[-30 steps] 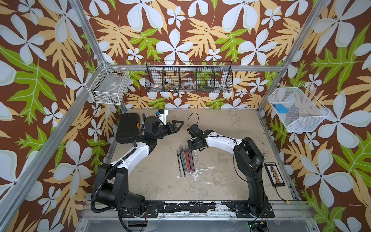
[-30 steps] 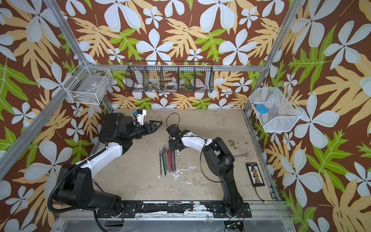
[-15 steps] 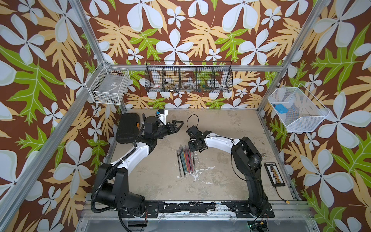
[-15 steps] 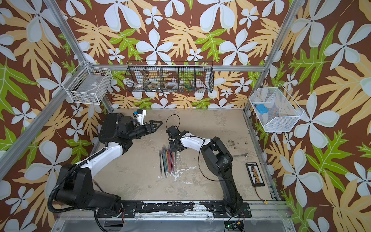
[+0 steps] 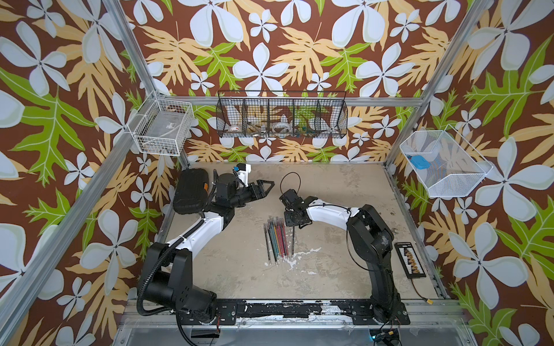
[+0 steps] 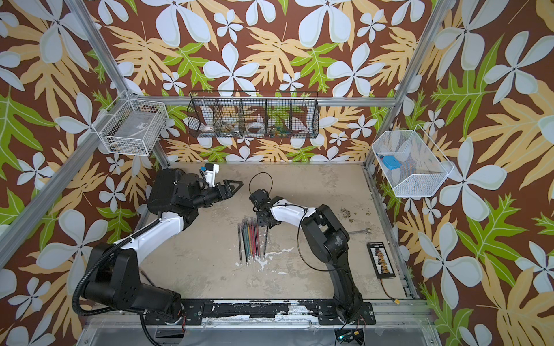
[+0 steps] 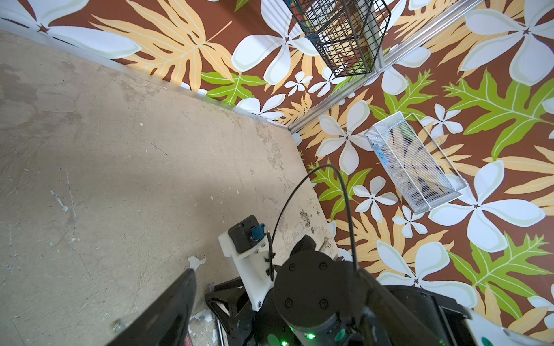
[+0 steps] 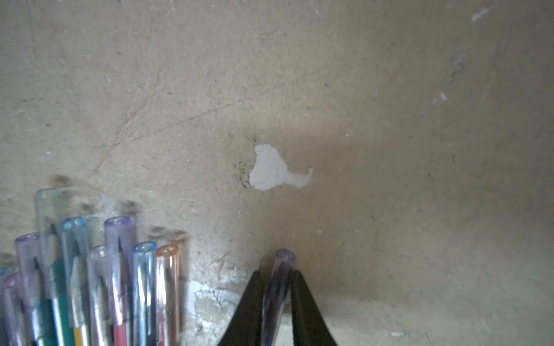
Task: Remove the protective cover of the pencils
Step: Pick up the pencil from the center of the board.
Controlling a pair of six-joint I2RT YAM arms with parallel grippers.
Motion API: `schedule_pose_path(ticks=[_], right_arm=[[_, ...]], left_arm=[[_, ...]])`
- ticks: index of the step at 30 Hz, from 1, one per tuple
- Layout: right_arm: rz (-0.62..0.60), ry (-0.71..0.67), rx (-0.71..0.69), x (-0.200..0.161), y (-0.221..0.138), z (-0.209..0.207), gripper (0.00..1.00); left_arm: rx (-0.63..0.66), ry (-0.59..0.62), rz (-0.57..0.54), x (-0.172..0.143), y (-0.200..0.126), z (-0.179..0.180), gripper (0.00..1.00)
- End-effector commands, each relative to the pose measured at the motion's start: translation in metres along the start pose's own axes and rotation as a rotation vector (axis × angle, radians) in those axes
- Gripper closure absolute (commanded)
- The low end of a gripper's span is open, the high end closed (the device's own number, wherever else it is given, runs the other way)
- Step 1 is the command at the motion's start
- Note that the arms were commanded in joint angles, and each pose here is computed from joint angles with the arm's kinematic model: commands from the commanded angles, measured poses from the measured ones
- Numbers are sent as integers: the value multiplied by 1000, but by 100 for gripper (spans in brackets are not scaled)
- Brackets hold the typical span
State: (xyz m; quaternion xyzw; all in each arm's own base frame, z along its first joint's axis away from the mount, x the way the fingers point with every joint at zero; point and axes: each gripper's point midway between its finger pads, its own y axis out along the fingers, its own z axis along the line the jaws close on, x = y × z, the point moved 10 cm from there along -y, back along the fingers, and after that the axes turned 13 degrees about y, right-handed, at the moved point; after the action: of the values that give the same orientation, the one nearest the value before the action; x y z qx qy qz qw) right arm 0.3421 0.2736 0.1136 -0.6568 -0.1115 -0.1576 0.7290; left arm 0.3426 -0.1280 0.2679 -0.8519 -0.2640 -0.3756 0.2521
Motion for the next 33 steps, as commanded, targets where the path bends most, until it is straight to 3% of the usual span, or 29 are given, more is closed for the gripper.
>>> schedule_pose_path(ticks=[1, 5, 12, 17, 24, 29, 33], right_arm=[[44, 81, 41, -1, -7, -7, 90], [-1, 163, 85, 16, -32, -32, 100], [-189, 244, 193, 22, -98, -99, 100], [-363, 322, 346, 4, -143, -144, 100], [-562, 303, 495, -17, -188, -157, 100], [-567, 364, 563, -16, -202, -156, 100], [-558, 407, 612, -11, -208, -152, 100]], left_arm=[[16, 0, 6, 3, 1, 1, 18], [18, 6, 14, 3, 2, 2, 22], [-35, 25, 62, -7, 18, -11, 16], [-199, 120, 147, -34, 44, -47, 13], [-432, 207, 322, -81, 73, -99, 21], [-526, 266, 366, -99, 76, -123, 28], [-518, 275, 416, -112, 82, -129, 34]])
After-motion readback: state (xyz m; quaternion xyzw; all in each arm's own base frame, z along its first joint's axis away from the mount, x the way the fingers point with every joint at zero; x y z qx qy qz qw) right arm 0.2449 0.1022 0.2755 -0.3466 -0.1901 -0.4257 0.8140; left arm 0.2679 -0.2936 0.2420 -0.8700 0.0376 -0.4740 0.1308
